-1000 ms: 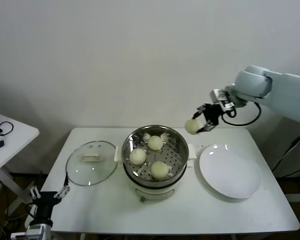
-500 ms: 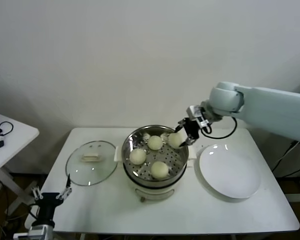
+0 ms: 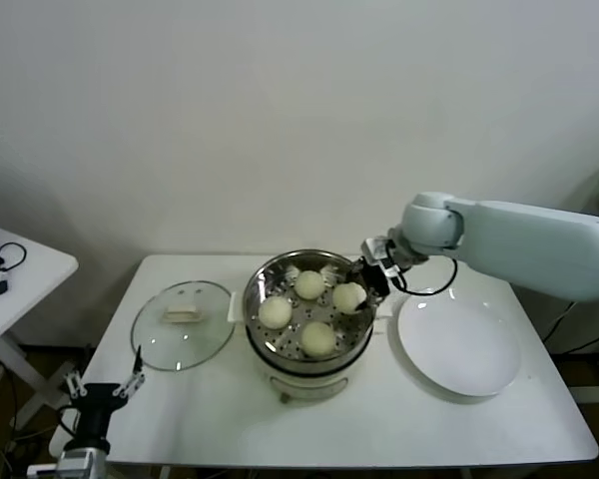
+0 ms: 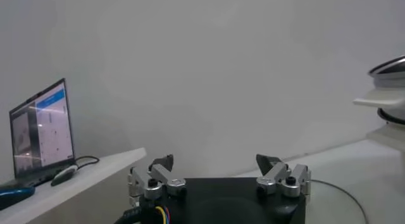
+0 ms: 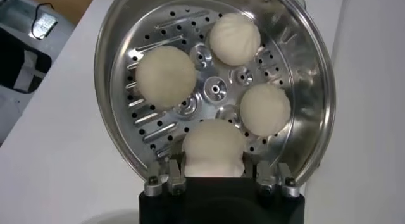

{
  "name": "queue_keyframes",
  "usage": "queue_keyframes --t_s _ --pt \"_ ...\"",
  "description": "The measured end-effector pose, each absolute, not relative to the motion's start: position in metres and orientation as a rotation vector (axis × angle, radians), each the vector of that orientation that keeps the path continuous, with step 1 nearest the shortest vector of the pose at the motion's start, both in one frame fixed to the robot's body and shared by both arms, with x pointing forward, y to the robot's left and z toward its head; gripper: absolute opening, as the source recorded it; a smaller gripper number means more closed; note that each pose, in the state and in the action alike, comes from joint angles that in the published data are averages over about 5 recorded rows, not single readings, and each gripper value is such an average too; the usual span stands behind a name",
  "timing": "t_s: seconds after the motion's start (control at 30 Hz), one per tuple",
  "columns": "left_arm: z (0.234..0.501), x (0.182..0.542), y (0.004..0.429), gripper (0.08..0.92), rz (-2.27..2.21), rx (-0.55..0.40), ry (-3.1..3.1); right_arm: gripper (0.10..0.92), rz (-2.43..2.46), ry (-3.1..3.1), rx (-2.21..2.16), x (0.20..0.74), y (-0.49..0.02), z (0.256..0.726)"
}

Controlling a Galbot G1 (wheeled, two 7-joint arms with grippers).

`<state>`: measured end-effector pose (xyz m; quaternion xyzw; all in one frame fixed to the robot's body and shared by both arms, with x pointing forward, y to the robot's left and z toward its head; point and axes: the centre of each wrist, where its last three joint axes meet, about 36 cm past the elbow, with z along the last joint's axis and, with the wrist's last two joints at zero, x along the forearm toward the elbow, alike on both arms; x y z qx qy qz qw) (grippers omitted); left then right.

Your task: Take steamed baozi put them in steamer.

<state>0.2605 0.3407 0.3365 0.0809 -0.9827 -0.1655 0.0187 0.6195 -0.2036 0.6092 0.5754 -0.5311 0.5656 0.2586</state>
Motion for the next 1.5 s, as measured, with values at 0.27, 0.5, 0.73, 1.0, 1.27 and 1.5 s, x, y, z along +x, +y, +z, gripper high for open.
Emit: queue_keyframes --t_s 0.27,0.5,0.73,1.0,1.27,1.5 --pt "0.339 0.261 0.342 0.823 -0.519 0.257 -3.053 0.790 1.526 -1.466 1.543 0.624 -0.202 0.603" --pt "0.344 0.261 0.343 0.823 -0.525 0.260 -3.057 0.822 1.492 -1.539 1.517 0.626 -0.210 0.620" --pt "0.347 0.260 0.341 0.823 -0.523 0.257 -3.063 0.823 1.411 -1.760 1.426 0.626 -0.235 0.646" --pt "0.346 0.262 0.337 0.823 -0.515 0.244 -3.072 0.823 1.239 -2.214 1.246 0.614 -0.276 0.639" --pt "0.348 0.263 0.336 0.823 -0.506 0.242 -3.082 0.823 1.025 -2.572 1.044 0.589 -0.305 0.602" --pt "0.348 0.262 0.334 0.823 -0.488 0.244 -3.084 0.823 0.798 -2.827 0.896 0.559 -0.329 0.548"
